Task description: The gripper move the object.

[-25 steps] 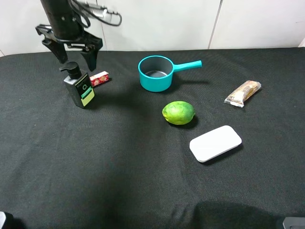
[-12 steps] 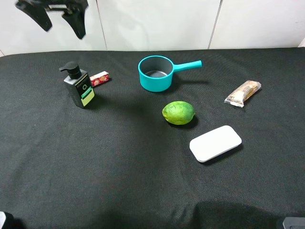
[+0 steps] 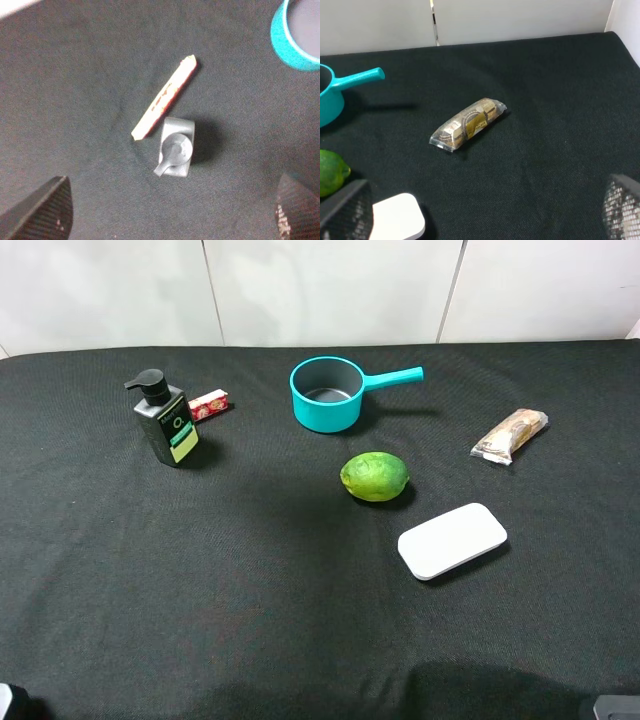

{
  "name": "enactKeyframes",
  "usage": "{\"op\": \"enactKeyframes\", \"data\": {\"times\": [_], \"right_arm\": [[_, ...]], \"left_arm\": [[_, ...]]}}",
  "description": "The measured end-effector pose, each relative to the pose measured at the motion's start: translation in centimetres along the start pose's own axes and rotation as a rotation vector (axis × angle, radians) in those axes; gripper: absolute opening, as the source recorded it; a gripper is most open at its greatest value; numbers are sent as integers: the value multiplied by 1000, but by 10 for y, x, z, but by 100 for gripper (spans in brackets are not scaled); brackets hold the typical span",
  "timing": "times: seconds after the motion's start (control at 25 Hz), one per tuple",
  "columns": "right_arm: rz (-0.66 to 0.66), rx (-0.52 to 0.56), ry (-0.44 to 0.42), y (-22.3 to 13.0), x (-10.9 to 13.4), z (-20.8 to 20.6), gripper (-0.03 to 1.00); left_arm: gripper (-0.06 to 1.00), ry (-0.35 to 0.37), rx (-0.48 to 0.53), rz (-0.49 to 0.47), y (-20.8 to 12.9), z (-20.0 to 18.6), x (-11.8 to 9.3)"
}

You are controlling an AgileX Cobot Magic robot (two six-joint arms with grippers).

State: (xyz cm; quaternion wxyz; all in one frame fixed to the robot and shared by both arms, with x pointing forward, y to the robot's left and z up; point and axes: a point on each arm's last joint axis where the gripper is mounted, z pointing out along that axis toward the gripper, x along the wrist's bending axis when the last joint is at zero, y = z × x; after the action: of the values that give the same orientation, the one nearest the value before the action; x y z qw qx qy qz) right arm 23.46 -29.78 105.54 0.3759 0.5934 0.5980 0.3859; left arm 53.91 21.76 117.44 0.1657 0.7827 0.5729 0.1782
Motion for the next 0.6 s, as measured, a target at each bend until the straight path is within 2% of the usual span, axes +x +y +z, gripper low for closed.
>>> {"op": "enactKeyframes", "data": {"times": [0.4,0.6], "right_arm": [[0,0,0,0,0,0,69],[0,0,0,0,0,0,69]], "left_arm": [[80,69,-1,-119,-75,-25,33],[80,89,24,-159,-125,-30,34]]}}
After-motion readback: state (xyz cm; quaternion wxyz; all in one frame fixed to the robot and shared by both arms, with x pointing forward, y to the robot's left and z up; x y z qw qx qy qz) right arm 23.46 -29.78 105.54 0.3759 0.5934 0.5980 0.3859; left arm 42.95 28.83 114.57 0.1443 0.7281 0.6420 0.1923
